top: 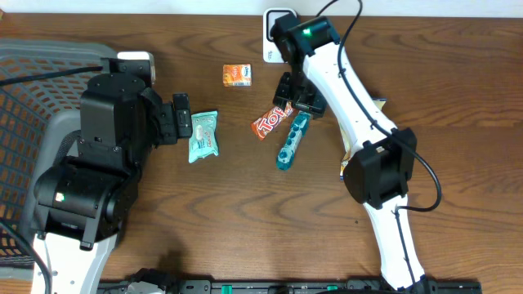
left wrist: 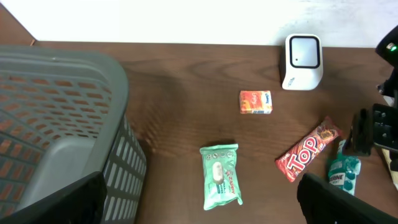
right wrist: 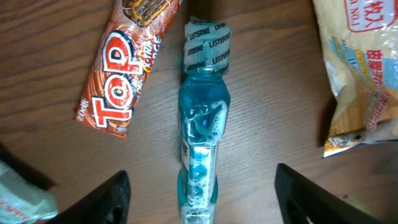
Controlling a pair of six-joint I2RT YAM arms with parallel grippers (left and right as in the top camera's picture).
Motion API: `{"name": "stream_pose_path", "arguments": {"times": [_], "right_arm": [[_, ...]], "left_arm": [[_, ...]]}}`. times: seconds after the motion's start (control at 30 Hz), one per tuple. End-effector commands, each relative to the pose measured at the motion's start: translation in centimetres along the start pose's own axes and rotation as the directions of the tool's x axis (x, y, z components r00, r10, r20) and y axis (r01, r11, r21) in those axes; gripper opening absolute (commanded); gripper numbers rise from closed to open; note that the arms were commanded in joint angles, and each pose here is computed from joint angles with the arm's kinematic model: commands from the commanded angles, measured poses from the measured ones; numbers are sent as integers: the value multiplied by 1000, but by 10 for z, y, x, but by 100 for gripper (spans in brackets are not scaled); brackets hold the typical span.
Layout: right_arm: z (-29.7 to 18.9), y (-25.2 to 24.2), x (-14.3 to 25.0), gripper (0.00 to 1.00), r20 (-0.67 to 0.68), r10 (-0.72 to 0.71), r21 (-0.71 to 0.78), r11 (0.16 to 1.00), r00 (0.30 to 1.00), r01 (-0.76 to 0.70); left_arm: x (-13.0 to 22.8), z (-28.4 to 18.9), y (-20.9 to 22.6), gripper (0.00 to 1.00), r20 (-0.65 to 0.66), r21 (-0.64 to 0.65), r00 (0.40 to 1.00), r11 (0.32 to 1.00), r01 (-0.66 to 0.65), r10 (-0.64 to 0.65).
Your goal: Scan the item barcode
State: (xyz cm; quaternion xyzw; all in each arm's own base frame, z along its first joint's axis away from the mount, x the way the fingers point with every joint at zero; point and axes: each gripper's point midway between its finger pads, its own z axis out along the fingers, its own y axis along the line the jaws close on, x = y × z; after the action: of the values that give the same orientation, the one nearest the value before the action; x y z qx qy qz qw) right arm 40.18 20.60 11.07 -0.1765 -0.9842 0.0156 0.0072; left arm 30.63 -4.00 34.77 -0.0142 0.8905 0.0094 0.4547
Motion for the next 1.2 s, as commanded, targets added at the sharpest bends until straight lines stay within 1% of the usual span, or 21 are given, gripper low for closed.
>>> {"name": "stream_pose_path", "arguments": {"times": [0.0, 0.27, 0.4, 0.6, 0.73, 0.8, 0.9, 1.03, 1.17], "right_arm": [[8, -3, -3, 64, 32, -27, 65, 998, 999, 25], [36, -6, -4, 64, 8, -14, 91, 996, 1000, 13], [57, -4, 0, 58, -29, -7, 76, 997, 1000, 10], [77, 0, -6, 54, -8, -5, 60, 998, 1000, 5], [94, -6, -3, 49, -26, -1, 80, 997, 1000, 3], [103, -9, -1, 42, -35, 2, 88, 996, 999, 1], [108, -13, -2, 21, -43, 12, 91, 996, 999, -8], [107, -17, -6, 1, -42, 24, 90, 996, 999, -20], [107, -24, -8, 1, -54, 38, 101, 994, 998, -33]], "left_arm": [[4, 1, 4, 98, -16, -16, 1000, 1000, -3, 3], [5, 1, 4, 98, -20, -17, 1000, 1000, -4, 4], [5, 1, 4, 98, -20, -17, 1000, 1000, -4, 4], [5, 1, 4, 98, -20, -17, 1000, 1000, -4, 4], [5, 1, 4, 98, -20, -17, 1000, 1000, -4, 4], [5, 1, 4, 98, -20, -17, 1000, 1000, -4, 4], [5, 1, 4, 98, -20, -17, 1000, 1000, -4, 4], [5, 1, 4, 98, -20, -17, 1000, 1000, -4, 4], [5, 1, 4, 98, -20, -17, 1000, 1000, -4, 4]]}}
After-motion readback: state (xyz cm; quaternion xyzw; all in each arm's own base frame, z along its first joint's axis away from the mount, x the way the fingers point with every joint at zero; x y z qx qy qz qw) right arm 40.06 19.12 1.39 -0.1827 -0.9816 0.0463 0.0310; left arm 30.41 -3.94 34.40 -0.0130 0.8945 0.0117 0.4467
